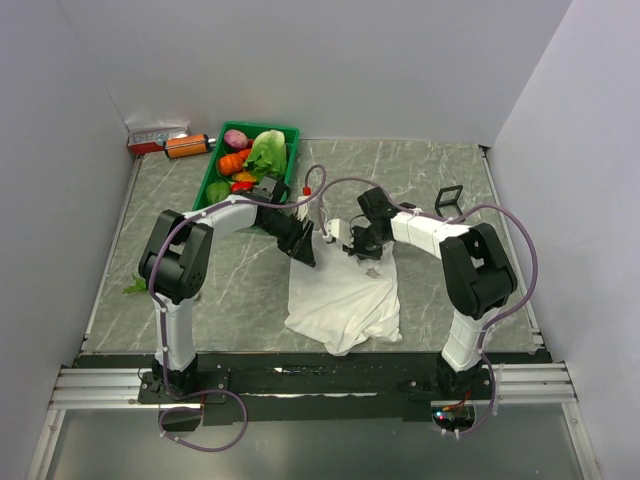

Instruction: Remove the brooch from the garment

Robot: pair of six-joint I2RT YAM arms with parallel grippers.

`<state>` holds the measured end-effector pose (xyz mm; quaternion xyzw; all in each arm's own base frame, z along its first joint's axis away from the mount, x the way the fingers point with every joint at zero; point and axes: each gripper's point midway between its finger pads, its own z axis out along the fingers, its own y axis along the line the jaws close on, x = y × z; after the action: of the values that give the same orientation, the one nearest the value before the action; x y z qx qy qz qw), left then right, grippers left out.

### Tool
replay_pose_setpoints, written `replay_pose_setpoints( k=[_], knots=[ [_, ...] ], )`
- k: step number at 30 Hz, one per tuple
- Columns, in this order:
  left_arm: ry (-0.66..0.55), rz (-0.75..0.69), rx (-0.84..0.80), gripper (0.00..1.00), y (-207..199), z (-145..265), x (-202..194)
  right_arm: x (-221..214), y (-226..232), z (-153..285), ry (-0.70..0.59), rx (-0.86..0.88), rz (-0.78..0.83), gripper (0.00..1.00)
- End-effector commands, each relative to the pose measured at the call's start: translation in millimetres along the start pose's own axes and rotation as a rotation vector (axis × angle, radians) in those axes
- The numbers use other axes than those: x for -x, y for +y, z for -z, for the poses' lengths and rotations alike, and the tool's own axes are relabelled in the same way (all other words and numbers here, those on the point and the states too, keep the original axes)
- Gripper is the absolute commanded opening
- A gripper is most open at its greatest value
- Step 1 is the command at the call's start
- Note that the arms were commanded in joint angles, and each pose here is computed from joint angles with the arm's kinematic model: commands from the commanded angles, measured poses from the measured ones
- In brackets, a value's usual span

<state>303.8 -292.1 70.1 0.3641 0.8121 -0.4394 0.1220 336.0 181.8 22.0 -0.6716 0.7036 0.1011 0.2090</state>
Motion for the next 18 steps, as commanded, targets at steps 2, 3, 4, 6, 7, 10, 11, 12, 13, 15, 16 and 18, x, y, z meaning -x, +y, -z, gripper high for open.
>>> replay_pose_setpoints(
  k=[2,3,4,6,7,10,11,12,13,15,16,18],
  knots=[
    [-0.009,-0.047,-0.001,0.52,-8.1,7.5,3.2,15.7,-49.6,24.6,-0.044,-0.135,-0.006,0.07],
    [-0.009,-0.048,-0.004,0.52,-8.3,7.2,2.9,16.3,-60.5,29.5,-0.043,-0.159,-0.015,0.07],
    [-0.007,-0.044,-0.004,0.52,-8.0,6.7,1.5,6.6,-68.8,28.7,-0.021,-0.175,-0.035,0.07],
    [-0.007,-0.041,-0.006,0.52,-8.1,6.3,0.9,3.1,-87.9,34.1,-0.017,-0.223,-0.059,0.07],
    [-0.006,-0.038,-0.007,0.52,-8.4,6.2,0.4,-2.9,-92.2,29.1,-0.004,-0.219,-0.076,0.07],
    [-0.004,-0.038,-0.013,0.52,-9.6,6.6,0.6,-16.6,-114.5,27.1,0.048,-0.270,-0.122,0.13],
    [-0.003,-0.038,-0.013,0.52,-9.6,6.7,0.3,-23.9,-120.8,29.5,0.082,-0.300,-0.136,0.23],
    [0.000,-0.038,-0.015,0.52,-10.1,6.8,-0.4,-23.2,-124.2,30.7,0.085,-0.314,-0.153,0.28],
    [0.000,-0.041,-0.014,0.52,-10.0,7.2,0.1,-22.6,-124.4,35.3,0.082,-0.320,-0.164,0.32],
    [0.003,-0.041,-0.021,0.52,-12.0,8.0,0.1,-18.7,-119.9,42.8,0.047,-0.312,-0.188,0.40],
    [0.002,-0.048,-0.020,0.52,-12.4,8.7,1.6,-10.7,-119.8,58.2,0.021,-0.335,-0.185,0.42],
    [0.001,-0.060,-0.020,0.52,-13.7,11.3,3.7,-3.2,-112.2,77.5,-0.014,-0.353,-0.183,0.45]
  ],
)
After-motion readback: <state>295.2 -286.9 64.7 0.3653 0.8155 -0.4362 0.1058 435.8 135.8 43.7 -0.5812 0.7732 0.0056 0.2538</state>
